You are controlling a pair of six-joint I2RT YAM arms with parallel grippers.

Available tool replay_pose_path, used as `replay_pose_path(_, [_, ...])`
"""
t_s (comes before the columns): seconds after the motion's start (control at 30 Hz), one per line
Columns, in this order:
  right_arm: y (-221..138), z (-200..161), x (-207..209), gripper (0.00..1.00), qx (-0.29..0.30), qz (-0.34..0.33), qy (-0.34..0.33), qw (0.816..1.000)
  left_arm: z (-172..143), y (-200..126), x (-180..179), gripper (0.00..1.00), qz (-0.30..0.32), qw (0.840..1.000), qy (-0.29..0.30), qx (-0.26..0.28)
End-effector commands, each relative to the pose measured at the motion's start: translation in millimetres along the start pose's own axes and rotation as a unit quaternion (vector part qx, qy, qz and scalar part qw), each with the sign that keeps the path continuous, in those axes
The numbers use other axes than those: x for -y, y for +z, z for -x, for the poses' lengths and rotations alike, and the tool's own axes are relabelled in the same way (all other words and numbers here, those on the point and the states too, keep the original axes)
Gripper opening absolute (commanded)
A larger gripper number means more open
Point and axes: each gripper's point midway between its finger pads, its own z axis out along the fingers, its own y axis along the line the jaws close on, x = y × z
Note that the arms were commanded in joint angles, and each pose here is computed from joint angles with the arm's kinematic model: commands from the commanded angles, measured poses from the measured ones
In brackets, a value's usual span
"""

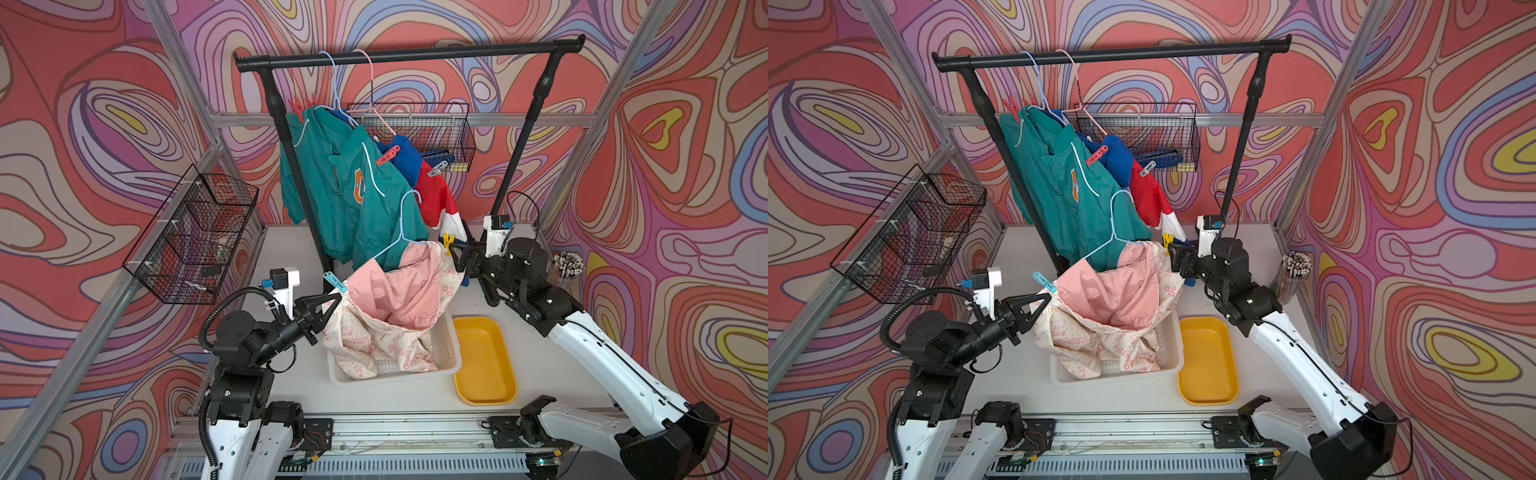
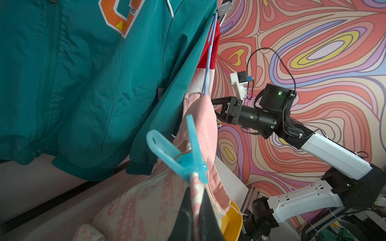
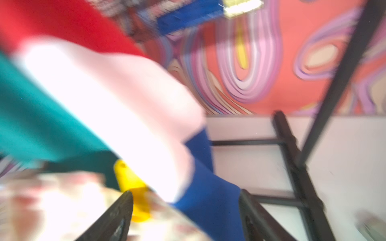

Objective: Remove the clothespins securing jackets to the hanger
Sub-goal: Adjust the hanger.

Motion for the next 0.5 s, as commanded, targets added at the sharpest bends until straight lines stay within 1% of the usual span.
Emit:
replay_pose_path(0.0, [0.4,19.7,-15.3,0.77,0.024,0.008,-0.048,0.998,1.1,-1.9,1.7,0.00,0.000,1.000,0.019,0.005])
replay_pose_path(0.03, [-0.3,23.6,-17.3,0.77,0.031,0.012,-0.047,0.998,0.7,-1.7,1.0,0.00,0.001,1.000,0.019,0.004])
replay_pose_path(0.13, [0.9,32.0,-38.7,0.78,0.038,0.068,-0.032,0.996,-1.3,-1.0,0.0,0.00,-0.001,1.000,0.016,0.002])
replay_pose_path(0.3, [6.8,38.7,-88.9,0.78,0.045,0.138,-0.038,0.989,-2.4,-0.3,-1.5,0.00,0.001,1.000,0.016,-0.001])
replay_pose_path(0.47, [13.3,46.9,-121.3,0.74,0.053,0.182,-0.039,0.981,-3.6,-0.2,-2.1,0.00,0.002,1.000,0.016,-0.003])
